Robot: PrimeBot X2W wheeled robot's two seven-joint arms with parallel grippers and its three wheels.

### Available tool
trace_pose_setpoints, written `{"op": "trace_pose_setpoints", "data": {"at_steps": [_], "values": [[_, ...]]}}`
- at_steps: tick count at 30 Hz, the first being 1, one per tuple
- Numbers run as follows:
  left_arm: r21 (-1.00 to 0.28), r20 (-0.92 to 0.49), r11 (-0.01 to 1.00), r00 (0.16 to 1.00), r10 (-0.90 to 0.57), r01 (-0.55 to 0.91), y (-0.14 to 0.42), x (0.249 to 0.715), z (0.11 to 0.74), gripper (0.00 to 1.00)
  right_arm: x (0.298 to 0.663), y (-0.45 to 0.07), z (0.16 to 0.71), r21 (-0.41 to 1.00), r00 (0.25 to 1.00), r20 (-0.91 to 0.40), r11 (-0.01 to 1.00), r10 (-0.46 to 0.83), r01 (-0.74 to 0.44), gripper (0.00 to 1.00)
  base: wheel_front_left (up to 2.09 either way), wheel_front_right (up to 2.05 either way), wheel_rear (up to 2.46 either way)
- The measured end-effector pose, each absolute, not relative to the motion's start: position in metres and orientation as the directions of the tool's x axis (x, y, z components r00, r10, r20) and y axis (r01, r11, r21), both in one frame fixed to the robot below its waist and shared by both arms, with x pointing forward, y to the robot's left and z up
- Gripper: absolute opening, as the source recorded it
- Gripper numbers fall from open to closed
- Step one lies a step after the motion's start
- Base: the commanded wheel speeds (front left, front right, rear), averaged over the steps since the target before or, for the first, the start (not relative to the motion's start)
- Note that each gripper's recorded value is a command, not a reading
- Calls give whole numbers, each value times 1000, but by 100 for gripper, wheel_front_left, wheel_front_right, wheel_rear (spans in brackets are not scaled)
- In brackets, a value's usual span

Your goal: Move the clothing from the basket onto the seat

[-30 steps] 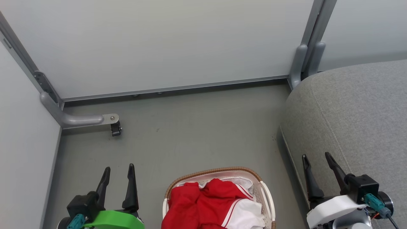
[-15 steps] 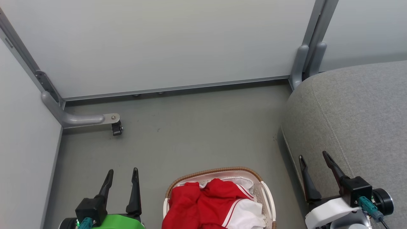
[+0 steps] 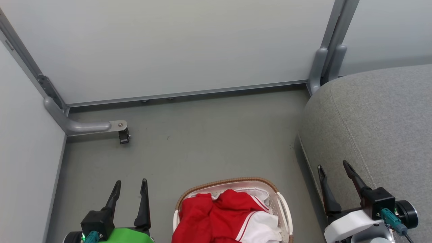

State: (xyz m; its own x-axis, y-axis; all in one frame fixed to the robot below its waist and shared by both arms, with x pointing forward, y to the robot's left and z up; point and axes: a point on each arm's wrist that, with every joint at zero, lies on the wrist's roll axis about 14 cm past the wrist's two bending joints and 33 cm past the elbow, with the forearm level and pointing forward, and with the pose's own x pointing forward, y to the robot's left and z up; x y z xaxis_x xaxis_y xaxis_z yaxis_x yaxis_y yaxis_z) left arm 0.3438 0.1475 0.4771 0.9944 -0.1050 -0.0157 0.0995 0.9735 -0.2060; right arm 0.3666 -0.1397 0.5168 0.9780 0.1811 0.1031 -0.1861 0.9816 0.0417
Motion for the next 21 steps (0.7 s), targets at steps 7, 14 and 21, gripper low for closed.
{"op": "trace_pose_setpoints", "data": {"at_steps": [7,14,21], "values": [[-207,-21,973,994,-109,102,146,344,475,100,367,-140,515,43,979,98,982,179,-184,100,0,0,0],[-197,-52,973,989,-136,123,138,346,466,100,371,-143,511,45,981,85,983,172,-177,100,0,0,0],[-131,-129,965,961,-246,229,111,364,442,100,391,-145,511,40,982,91,985,166,-170,100,0,0,0]]}}
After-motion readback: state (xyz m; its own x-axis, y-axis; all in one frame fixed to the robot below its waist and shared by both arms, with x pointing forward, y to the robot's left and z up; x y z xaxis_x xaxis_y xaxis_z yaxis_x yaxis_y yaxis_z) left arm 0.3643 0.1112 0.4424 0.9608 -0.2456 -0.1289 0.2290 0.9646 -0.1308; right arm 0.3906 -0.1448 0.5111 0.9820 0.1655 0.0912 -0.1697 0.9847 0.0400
